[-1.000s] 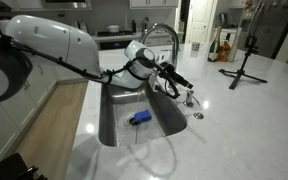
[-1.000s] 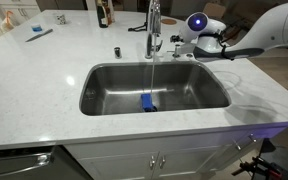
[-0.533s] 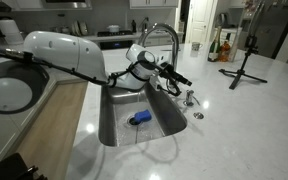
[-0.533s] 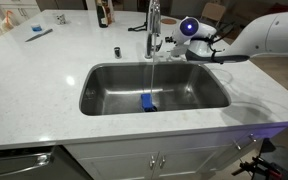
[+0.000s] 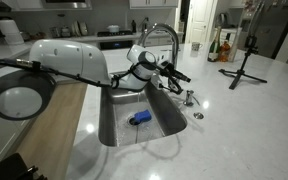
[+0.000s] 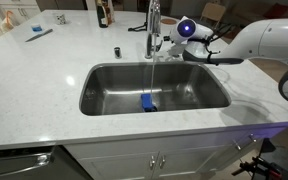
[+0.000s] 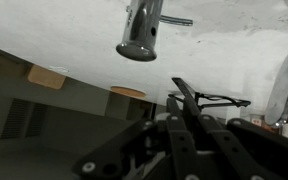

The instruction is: Close the faucet

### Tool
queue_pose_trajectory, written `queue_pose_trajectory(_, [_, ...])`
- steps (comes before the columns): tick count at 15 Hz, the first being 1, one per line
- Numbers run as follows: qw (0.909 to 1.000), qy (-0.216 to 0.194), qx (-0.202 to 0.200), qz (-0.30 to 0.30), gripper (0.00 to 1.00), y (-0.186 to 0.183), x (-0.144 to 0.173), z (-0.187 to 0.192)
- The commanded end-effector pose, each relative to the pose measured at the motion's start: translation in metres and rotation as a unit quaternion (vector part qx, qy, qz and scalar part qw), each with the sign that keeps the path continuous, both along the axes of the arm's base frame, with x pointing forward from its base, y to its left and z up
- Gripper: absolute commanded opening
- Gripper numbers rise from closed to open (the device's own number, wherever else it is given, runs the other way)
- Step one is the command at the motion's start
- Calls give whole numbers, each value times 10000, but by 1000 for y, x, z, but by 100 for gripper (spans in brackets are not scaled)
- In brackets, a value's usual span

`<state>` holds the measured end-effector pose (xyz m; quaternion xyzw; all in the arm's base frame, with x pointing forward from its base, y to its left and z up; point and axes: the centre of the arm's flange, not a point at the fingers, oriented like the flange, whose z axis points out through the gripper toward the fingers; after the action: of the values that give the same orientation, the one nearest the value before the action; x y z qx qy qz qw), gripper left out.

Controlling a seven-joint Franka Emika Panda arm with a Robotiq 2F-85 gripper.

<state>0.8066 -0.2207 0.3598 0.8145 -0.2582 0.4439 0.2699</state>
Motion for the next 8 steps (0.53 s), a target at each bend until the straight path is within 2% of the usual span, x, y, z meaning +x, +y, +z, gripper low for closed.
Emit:
queue_pose_trajectory(1, [9998,-12,-99,191,0,2,24,6])
queue_pose_trajectory(8, [9988,-66,-11,478,0,14,33,1])
